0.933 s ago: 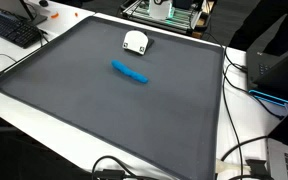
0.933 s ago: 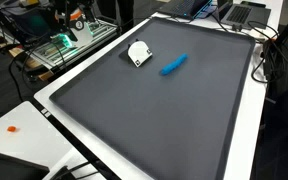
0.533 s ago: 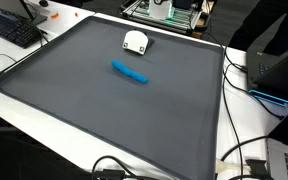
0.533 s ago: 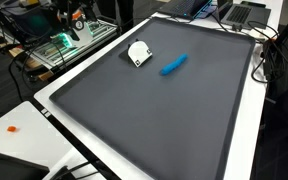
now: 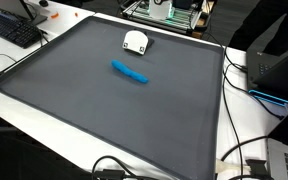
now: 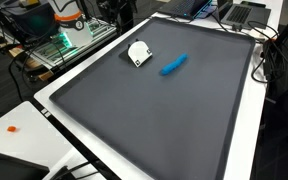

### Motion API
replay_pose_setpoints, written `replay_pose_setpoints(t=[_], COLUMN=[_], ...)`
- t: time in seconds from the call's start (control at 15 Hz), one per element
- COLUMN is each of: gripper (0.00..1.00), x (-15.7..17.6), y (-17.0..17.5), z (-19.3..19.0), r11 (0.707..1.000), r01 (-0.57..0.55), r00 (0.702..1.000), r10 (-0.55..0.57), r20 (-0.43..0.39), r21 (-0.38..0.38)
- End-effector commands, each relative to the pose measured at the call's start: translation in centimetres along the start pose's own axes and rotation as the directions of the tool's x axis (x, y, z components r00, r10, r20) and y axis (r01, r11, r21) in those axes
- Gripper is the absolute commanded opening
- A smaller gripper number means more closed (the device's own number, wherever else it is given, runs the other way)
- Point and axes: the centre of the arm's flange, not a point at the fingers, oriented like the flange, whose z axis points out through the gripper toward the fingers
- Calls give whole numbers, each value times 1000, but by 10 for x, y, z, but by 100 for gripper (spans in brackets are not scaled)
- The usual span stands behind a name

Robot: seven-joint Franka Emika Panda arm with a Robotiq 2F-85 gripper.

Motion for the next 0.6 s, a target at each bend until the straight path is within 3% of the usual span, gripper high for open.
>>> replay_pose_setpoints(t=[0.0,0.27,0.53], gripper=[100,100,100], x=[-5,-12,-17], y=[-29,-37,-32], z=[36,61,82], r11=[980,915,807], r01=[-198,-399,-584], r00=[980,917,812], r10=[197,399,582], r20=[5,18,48], r21=[29,49,85])
